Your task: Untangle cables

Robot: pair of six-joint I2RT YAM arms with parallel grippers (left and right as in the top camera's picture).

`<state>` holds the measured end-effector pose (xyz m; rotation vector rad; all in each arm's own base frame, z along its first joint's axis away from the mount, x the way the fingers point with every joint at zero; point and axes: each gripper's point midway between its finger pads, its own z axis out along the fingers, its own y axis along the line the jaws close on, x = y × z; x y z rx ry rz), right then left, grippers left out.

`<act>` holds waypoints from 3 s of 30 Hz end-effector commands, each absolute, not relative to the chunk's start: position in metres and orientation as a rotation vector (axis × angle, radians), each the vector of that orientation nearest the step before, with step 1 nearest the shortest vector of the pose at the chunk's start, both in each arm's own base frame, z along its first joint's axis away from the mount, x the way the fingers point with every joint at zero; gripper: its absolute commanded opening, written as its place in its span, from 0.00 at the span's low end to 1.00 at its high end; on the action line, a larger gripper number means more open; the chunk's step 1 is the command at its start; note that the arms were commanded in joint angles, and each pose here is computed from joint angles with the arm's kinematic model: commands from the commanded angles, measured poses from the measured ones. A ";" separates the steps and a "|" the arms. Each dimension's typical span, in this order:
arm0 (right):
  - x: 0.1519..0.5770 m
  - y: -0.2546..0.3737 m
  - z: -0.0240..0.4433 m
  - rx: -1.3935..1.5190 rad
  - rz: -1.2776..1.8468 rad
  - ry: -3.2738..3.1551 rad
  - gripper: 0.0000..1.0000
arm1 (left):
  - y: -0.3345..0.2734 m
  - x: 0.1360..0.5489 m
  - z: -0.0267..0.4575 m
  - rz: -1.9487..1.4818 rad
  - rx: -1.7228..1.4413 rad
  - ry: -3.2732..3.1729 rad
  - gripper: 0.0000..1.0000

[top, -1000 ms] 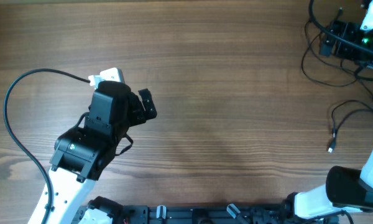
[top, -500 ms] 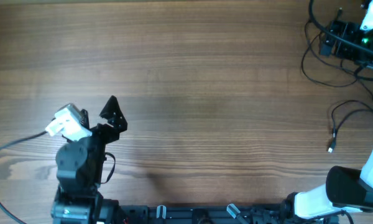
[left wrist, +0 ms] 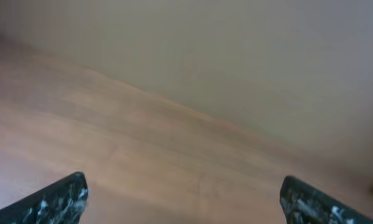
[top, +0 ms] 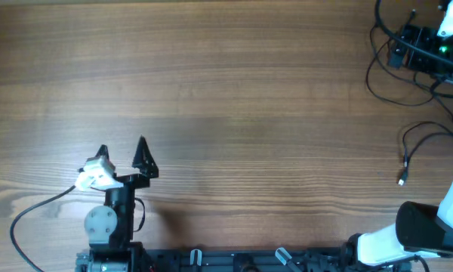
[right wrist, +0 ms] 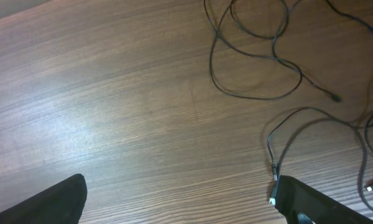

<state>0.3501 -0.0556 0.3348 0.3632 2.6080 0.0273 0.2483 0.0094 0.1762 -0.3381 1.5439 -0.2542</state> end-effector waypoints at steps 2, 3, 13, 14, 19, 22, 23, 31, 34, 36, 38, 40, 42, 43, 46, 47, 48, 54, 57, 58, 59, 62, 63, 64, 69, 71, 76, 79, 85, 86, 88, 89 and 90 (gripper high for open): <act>0.352 -0.051 0.335 0.346 0.045 2.608 1.00 | 0.005 0.246 0.156 -0.188 -0.228 1.635 1.00; 0.352 -0.051 0.335 0.346 0.045 2.608 1.00 | 0.005 0.246 0.156 -0.183 -0.226 1.635 1.00; 0.352 -0.051 0.335 0.346 0.045 2.608 1.00 | 0.006 0.246 0.157 -0.180 -0.227 1.633 1.00; 0.352 -0.051 0.335 0.346 0.045 2.608 1.00 | 0.006 0.246 0.157 -0.179 -0.227 1.633 1.00; 0.352 -0.051 0.335 0.346 0.045 2.608 1.00 | 0.006 0.246 0.157 -0.180 -0.227 1.633 1.00; 0.352 -0.051 0.335 0.346 0.045 2.608 1.00 | 0.006 0.246 0.157 -0.180 -0.227 1.633 1.00; 0.352 -0.051 0.335 0.346 0.045 2.608 1.00 | 0.006 0.246 0.157 -0.180 -0.227 1.633 1.00; 0.369 -0.055 0.348 0.330 0.035 2.513 1.00 | 0.006 0.246 0.157 -0.179 -0.227 1.633 1.00; 0.383 -0.042 0.377 0.307 0.125 2.374 1.00 | 0.006 0.246 0.157 -0.179 -0.227 1.633 1.00; 0.390 -0.030 0.393 0.277 0.157 2.289 1.00 | 0.006 0.246 0.157 -0.180 -0.227 1.633 1.00; 0.395 -0.014 0.398 0.207 0.175 2.214 1.00 | 0.006 0.246 0.157 -0.179 -0.227 1.633 1.00; 0.397 -0.006 0.387 0.176 0.185 2.160 1.00 | 0.006 0.246 0.157 -0.179 -0.227 1.633 1.00; 0.386 0.001 0.358 0.152 0.193 2.114 1.00 | 0.006 0.246 0.157 -0.180 -0.227 1.633 1.00; 0.381 0.002 0.350 0.147 0.197 2.100 1.00 | 0.006 0.246 0.157 -0.179 -0.227 1.633 1.00; 0.361 0.004 0.327 0.131 0.200 2.017 1.00 | 0.006 0.246 0.157 -0.180 -0.227 1.633 1.00; 0.355 0.004 0.320 0.125 0.201 1.966 1.00 | 0.006 0.246 0.157 -0.179 -0.227 1.633 1.00; 0.346 0.005 0.310 0.137 0.220 1.894 1.00 | 0.006 0.246 0.157 -0.180 -0.227 1.633 1.00; 0.301 0.007 0.250 0.158 0.278 1.609 1.00 | 0.006 0.246 0.157 -0.179 -0.227 1.633 1.00; 0.283 0.008 0.221 0.142 0.279 1.524 1.00 | 0.006 0.246 0.157 -0.180 -0.227 1.633 1.00; 0.277 0.009 0.209 0.151 0.290 1.511 1.00 | 0.006 0.246 0.157 -0.180 -0.227 1.633 1.00; 0.274 0.008 0.200 0.157 0.291 1.513 1.00 | 0.006 0.246 0.157 -0.180 -0.227 1.633 1.00; 0.266 0.008 0.179 0.167 0.285 1.564 1.00 | 0.006 0.246 0.157 -0.180 -0.227 1.633 1.00; 0.264 0.006 0.174 0.181 0.275 1.582 1.00 | 0.006 0.246 0.157 -0.180 -0.227 1.633 1.00; 0.261 0.005 0.169 0.191 0.269 1.601 1.00 | 0.006 0.246 0.157 -0.180 -0.227 1.633 1.00; 0.248 0.001 0.169 0.186 0.226 1.589 1.00 | 0.006 0.246 0.157 -0.179 -0.227 1.633 1.00; 0.247 0.002 0.175 0.092 0.144 1.569 1.00 | 0.006 0.246 0.157 -0.180 -0.227 1.633 1.00; 0.247 0.002 0.175 -0.121 -0.069 1.564 1.00 | 0.006 0.246 0.157 -0.179 -0.227 1.633 1.00; 0.247 0.001 0.175 -0.143 -0.096 1.564 1.00 | 0.006 0.246 0.157 -0.180 -0.227 1.633 1.00; 0.247 0.001 0.176 -0.126 -0.080 1.563 1.00 | 0.006 0.246 0.157 -0.180 -0.227 1.633 1.00; 0.247 0.001 0.176 -0.126 -0.080 1.563 1.00 | 0.006 0.246 0.157 -0.179 -0.227 1.633 1.00; 0.247 0.001 0.176 -0.126 -0.080 1.563 1.00 | 0.006 0.246 0.157 -0.179 -0.227 1.633 1.00; 0.247 0.001 0.176 -0.126 -0.080 1.563 1.00 | 0.006 0.246 0.157 -0.180 -0.227 1.633 1.00; 0.247 0.001 0.176 -0.126 -0.080 1.563 1.00 | 0.006 0.246 0.157 -0.180 -0.227 1.633 1.00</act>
